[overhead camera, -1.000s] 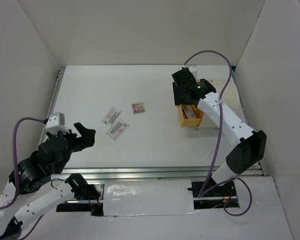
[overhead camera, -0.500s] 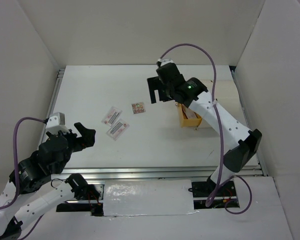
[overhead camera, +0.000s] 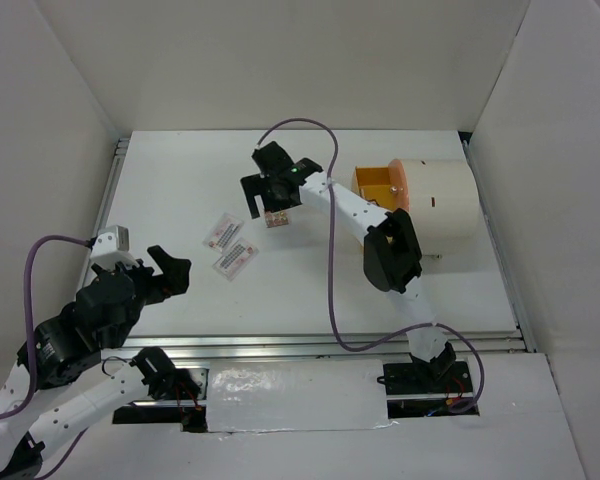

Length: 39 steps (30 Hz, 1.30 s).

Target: Organize the makeup

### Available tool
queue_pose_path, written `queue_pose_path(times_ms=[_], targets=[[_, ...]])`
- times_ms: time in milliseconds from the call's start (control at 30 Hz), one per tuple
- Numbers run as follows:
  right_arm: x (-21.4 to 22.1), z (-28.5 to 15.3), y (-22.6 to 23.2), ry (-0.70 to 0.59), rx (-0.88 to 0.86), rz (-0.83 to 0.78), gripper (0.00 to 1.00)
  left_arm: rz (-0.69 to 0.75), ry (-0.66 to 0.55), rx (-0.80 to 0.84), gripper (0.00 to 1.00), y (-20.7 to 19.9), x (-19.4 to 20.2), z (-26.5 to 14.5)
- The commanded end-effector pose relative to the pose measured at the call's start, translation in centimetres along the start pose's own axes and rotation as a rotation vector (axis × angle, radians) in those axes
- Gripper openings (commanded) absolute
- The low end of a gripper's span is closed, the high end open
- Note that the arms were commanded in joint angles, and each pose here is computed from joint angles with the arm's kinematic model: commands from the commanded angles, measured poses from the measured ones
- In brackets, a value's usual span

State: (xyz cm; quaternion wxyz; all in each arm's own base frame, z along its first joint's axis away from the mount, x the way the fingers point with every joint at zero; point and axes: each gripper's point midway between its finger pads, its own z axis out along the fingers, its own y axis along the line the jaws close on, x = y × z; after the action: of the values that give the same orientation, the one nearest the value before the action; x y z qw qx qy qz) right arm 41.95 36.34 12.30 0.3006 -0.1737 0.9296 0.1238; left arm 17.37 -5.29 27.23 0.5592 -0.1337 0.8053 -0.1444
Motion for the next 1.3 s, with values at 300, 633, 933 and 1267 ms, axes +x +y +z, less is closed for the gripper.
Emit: queue_pose_path(times_ms=[300,633,933,1267], targets=[[-2.0,4.9,-2.3,-0.073,0.085,0.109,1.00,0.016,-0.006,0.028,0.99,-0.8,-0.3,0.3],[-0.7,7.4,-3.4,-0.012,0.063,0.125,1.00,0.025,0.002,0.029,0.99,-1.0,-0.1,0.4],[1.2,8.6,-2.9,0.050,0.038,0.107,0.99,0.036,0.010,0.023,0.99,-1.1,0.0,0.6],[2.1,8.5,-3.0,0.086,0.098,0.090,0.94,0.043,0.012,0.018,0.99,-1.1,0.0,0.7]])
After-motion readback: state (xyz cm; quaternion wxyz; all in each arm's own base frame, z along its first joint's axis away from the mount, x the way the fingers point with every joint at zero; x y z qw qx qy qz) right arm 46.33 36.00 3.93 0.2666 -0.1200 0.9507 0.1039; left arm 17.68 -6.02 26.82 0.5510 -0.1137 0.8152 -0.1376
